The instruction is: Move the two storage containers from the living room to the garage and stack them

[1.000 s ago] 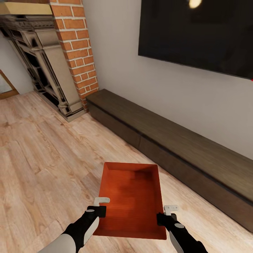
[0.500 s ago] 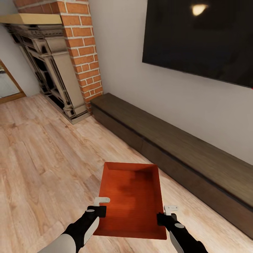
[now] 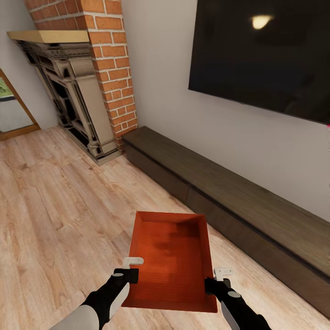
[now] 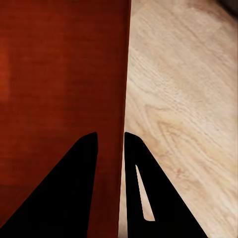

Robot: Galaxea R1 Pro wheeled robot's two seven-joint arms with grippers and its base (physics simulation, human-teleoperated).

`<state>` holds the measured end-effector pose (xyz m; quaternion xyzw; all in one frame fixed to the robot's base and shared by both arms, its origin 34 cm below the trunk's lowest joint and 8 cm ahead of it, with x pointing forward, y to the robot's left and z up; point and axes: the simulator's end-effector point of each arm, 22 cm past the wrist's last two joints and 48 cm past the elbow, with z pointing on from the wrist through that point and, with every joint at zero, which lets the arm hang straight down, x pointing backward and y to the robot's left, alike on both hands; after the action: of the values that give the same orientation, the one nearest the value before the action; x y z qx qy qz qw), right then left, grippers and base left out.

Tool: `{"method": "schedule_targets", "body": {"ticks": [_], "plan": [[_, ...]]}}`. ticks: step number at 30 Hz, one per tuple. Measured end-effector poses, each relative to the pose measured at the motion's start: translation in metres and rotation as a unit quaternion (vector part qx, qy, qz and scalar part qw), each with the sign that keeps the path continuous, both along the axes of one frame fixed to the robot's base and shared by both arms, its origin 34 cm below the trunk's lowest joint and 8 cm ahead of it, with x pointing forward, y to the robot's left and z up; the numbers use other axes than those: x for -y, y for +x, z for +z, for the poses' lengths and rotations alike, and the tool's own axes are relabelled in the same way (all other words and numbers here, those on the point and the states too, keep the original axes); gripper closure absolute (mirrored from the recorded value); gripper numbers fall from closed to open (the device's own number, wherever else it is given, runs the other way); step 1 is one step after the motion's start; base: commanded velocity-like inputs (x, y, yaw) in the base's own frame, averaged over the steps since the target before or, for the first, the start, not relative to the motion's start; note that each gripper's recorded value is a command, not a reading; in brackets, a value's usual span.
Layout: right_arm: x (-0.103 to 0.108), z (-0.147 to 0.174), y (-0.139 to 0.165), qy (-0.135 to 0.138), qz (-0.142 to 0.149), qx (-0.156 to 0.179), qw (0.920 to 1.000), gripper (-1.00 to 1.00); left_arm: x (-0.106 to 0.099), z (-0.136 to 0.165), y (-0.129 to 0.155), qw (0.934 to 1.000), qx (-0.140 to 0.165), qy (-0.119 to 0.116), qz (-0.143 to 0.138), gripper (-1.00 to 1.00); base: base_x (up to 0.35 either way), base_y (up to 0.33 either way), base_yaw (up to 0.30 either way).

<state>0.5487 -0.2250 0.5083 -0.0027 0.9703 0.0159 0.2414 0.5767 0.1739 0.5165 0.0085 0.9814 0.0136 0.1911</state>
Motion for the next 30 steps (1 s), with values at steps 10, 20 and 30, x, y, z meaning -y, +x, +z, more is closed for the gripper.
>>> {"method": "schedule_targets", "body": {"ticks": [10,20,30], "plan": [[0.000,0.021,0.005,0.000,0.000,0.007,1.0000,1.00,0.000,0.022,0.005,1.0000,0.007,0.000,-0.001,1.00,0.000,0.000,0.078],[0.000,0.043,0.009,0.000,-0.001,0.015,0.9999,1.00,0.000,0.044,0.010,0.9999,0.015,0.001,-0.001,1.00,0.000,0.000,0.004],[0.000,0.063,0.014,0.001,-0.001,0.023,0.9997,1.00,0.000,0.065,0.014,0.9997,0.023,0.001,-0.001,1.00,0.000,0.000,0.000]]}}
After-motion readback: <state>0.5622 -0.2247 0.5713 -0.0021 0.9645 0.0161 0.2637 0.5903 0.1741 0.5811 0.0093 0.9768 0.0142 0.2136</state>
